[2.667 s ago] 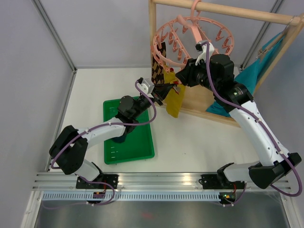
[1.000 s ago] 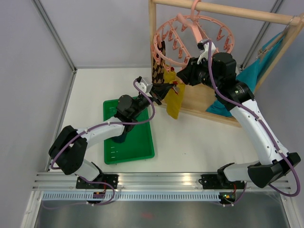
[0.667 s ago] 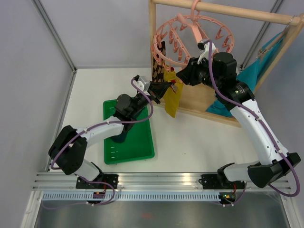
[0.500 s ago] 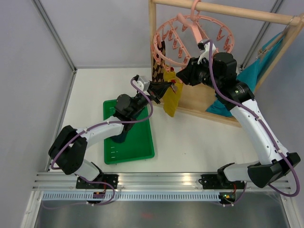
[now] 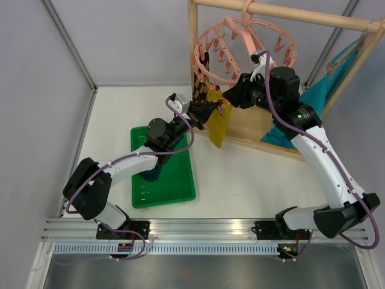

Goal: Clip the socks to the hanger
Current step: Clamp the sock onto the hanger.

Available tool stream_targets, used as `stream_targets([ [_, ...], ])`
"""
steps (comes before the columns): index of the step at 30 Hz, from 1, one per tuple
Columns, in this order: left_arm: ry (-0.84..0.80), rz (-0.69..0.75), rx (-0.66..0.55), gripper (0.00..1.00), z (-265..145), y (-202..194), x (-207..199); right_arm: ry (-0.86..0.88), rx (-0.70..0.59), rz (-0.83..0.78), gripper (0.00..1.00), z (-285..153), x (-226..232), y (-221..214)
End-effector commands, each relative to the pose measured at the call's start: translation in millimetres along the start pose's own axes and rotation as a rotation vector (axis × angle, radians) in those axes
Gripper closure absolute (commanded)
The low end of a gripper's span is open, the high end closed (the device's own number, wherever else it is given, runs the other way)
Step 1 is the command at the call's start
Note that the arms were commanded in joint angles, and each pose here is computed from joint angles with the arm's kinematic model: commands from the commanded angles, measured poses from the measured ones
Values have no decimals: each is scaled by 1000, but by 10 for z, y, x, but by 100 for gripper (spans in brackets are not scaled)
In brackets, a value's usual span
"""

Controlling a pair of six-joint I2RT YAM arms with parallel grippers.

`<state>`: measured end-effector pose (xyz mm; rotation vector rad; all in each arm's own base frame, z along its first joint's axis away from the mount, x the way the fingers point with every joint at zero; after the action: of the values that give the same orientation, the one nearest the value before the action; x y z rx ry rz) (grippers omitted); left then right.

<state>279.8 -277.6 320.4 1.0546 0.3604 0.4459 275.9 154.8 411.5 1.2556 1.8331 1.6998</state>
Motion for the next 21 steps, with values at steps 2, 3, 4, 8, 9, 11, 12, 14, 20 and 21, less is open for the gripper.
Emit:
stream_targets([
  [2,-22,-13,-90,98,114,197,-25,72,-112,-34,100,-38,87,185],
  [3,-20,-15,-94,98,121,207,-24,72,-112,-34,100,-35,85,182],
  [4,-20,-16,-97,98,123,203,-23,69,-113,-36,99,-36,81,178],
  [8,-17,-27,-91,98,146,189,-37,67,-123,-38,100,-46,81,176],
  [9,-14,-27,-89,98,150,186,-43,67,-128,-39,100,-50,83,184],
  [11,-7,-25,-86,98,150,176,-45,60,-128,-40,100,-53,78,181],
  [12,2,-26,-89,98,154,176,-38,56,-129,-41,100,-56,74,180],
  [14,12,-29,-88,98,147,168,-27,45,-131,-43,100,-58,62,166],
  [20,21,-34,-92,98,160,166,-38,22,-136,-49,100,-64,37,143],
  [21,21,-36,-91,98,159,163,-38,20,-136,-50,100,-62,33,136],
])
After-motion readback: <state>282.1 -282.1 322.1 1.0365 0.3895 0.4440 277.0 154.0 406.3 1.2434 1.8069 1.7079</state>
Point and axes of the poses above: each gripper's point midway between its finger pads, its own z axis out along the fingers, its own x axis along the line the jaws close on, y = z × x, the point moved 10 cm from there along -z, back along the fingers, and after that the axes turned 2 degrees about -z, right-handed, at the moved point
